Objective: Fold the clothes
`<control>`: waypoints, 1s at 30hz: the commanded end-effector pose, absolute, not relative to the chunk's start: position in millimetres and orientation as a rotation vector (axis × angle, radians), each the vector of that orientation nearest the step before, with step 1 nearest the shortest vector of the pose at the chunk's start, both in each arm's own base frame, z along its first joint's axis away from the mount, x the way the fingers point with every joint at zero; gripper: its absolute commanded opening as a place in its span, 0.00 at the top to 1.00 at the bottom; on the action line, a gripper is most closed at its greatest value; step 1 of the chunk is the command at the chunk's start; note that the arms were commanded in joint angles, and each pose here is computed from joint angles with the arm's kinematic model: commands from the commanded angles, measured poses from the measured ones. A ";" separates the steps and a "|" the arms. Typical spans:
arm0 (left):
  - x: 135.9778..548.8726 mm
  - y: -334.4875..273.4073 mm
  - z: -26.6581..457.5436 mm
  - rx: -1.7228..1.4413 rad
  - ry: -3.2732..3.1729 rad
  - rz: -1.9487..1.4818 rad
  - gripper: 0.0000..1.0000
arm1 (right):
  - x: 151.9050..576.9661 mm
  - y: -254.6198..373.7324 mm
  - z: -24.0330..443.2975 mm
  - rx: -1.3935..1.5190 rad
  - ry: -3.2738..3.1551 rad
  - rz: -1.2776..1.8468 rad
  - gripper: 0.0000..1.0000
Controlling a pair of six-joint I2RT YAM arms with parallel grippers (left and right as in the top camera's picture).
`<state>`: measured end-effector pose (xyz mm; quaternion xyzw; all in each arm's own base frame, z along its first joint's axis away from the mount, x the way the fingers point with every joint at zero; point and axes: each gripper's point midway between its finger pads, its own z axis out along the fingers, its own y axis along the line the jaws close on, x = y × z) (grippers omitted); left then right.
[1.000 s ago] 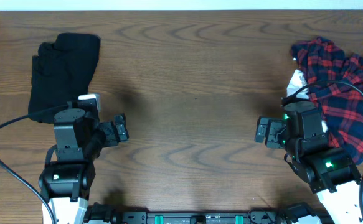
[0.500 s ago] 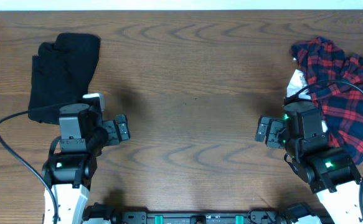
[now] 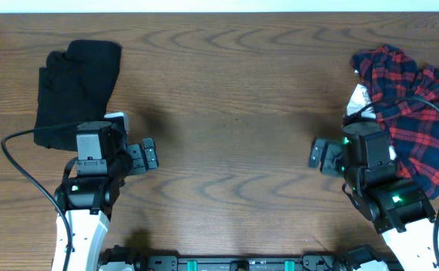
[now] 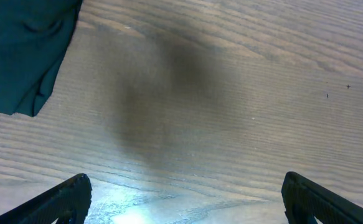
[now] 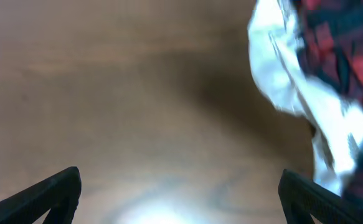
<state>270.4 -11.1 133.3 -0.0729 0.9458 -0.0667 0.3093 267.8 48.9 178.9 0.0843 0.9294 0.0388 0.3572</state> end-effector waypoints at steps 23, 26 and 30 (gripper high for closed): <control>270.8 -8.6 130.8 -0.182 2.509 -0.157 0.02 | 254.2 8.5 194.4 0.076 1.604 0.097 0.01; 270.8 -8.6 130.8 -0.182 2.509 -0.157 0.02 | 249.7 14.4 189.0 -0.012 1.573 0.075 0.01; 270.8 -8.6 130.8 -0.182 2.509 -0.157 0.02 | 247.2 19.0 177.7 -0.091 1.556 0.051 0.01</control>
